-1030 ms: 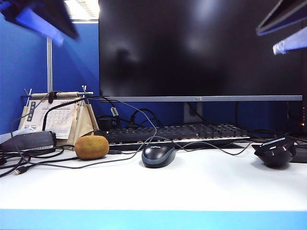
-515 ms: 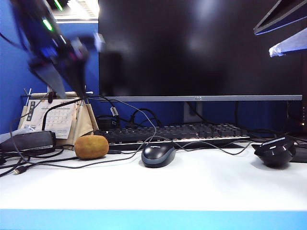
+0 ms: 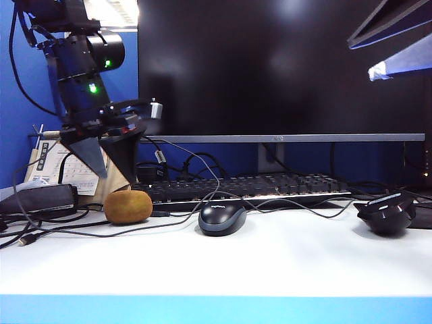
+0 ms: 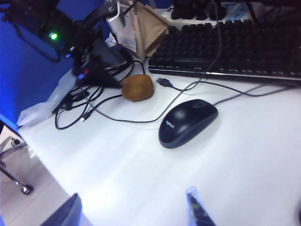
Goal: Pick up the kiwi and place it near the upside-down mouse.
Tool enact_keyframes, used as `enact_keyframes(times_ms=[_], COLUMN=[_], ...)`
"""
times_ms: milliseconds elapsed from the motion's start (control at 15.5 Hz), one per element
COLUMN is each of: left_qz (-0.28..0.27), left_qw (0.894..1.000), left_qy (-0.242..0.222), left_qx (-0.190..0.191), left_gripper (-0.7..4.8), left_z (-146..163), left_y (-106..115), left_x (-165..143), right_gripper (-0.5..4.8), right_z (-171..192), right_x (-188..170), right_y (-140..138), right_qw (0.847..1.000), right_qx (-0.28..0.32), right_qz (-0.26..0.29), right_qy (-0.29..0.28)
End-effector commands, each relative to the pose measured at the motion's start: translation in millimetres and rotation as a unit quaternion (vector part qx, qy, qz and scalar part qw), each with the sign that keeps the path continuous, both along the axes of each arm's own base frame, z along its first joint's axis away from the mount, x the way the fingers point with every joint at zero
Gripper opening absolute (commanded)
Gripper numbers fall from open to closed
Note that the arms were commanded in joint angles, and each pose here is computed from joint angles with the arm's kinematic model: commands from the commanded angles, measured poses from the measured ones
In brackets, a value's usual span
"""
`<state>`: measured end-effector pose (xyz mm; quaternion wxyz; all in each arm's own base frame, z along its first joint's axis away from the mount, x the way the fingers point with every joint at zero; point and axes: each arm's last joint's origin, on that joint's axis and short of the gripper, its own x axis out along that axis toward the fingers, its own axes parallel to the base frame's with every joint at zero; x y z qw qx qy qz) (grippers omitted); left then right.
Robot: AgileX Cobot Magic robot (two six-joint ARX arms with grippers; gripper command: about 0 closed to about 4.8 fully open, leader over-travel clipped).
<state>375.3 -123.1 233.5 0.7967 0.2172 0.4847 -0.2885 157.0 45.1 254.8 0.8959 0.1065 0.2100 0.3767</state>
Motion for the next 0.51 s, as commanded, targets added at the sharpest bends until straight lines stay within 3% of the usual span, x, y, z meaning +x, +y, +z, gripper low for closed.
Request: enact_keyframes(times_ms=[64, 257, 515], left_qz=[0.0, -0.032, -0.049], left_qw=[1.0, 0.999, 0.998], left_qy=[-0.015, -0.008, 0.027], left_qx=[-0.002, 0.005, -0.014], left_gripper=[4.63, 4.64, 4.76], left_z=[6, 1, -21], left_y=[0, 0, -6], left_x=[2, 2, 8], right_gripper=[2.84, 2.84, 2.84], right_z=[3, 5, 4], right_x=[1, 2, 1], right_y=[0, 0, 0], right_qw=[1.0, 1.0, 1.0], right_qx=[-0.01, -0.007, -0.008], right_qz=[-0.017, -0.015, -0.015], right_qy=[-0.017, -0.025, -0.021])
